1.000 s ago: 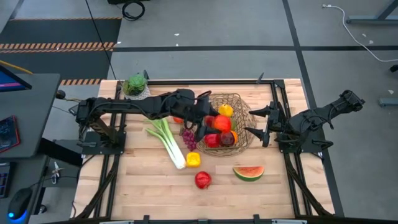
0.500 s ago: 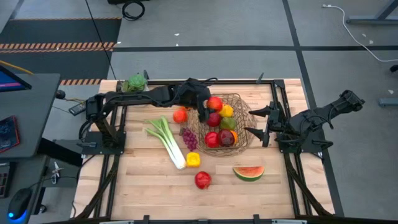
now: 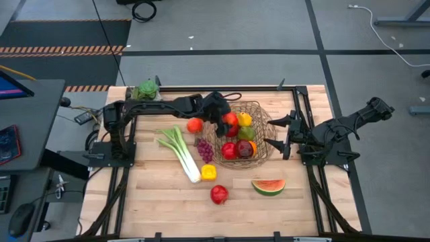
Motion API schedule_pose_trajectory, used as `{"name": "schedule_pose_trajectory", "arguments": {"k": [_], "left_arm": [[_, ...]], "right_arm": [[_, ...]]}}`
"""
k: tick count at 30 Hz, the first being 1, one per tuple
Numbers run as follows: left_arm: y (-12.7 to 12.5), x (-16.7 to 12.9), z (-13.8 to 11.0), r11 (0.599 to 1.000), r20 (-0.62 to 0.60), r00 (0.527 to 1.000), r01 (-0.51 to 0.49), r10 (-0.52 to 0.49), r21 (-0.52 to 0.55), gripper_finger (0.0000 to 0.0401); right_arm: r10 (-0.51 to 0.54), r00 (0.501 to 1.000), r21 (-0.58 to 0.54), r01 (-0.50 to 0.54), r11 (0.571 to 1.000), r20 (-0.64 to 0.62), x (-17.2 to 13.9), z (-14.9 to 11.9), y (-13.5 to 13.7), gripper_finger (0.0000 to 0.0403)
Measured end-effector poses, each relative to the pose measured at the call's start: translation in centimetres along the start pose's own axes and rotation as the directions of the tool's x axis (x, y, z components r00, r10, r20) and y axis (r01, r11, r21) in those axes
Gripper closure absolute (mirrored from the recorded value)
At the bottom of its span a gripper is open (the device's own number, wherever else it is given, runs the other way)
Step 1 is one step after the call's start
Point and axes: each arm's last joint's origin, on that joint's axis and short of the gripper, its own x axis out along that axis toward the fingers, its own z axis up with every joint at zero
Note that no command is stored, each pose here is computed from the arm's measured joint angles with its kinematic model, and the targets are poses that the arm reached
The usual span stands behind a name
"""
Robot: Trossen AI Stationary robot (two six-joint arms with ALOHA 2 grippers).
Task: Build produce basket
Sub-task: Put the apple into the wire basket
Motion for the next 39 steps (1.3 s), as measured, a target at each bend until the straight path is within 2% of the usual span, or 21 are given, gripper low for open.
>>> {"name": "schedule_pose_trajectory", "arguments": {"k": [4, 14, 21, 25, 31, 39], "left_arm": [[0.4, 0.5, -0.3, 1.000, -0.022, 1.000, -0.010, 0.009, -0.007, 0.0071], [0.8, 0.1, 0.2, 1.000, -0.023, 0.999, -0.023, 0.023, -0.010, 0.0007], [0.8, -4.1, 3.5, 0.998, -0.069, 0.997, -0.032, 0.036, 0.063, 0.0011], [0.7, -6.3, 3.8, 0.994, -0.194, 0.980, -0.022, 0.044, 0.111, 0.0011], [1.0, -7.1, 1.4, 0.992, -0.382, 0.920, -0.041, 0.085, 0.123, 0.0011], [2.3, -7.2, -2.1, 0.986, -0.419, 0.893, -0.131, 0.162, 0.101, 0.0012]], "right_arm": [[-0.001, 1.000, -0.005, 0.001, 1.000, 0.000, 0.0, 0.0, 0.0, 0.0045], [-0.001, 1.000, -0.003, 0.001, 1.000, -0.001, 0.0, 0.0, 0.0, 0.0045], [-0.002, 1.000, -0.011, 0.002, 1.000, -0.008, 0.0, -0.1, 0.0, 0.0045], [-0.004, 1.000, -0.010, 0.004, 1.000, -0.019, 0.0, -0.2, -0.1, 0.0045], [-0.006, 1.000, -0.003, 0.006, 1.000, -0.030, 0.0, -0.4, -0.1, 0.0045], [-0.008, 0.999, 0.000, 0.008, 1.000, -0.037, 0.2, -0.4, 0.1, 0.0045]]}}
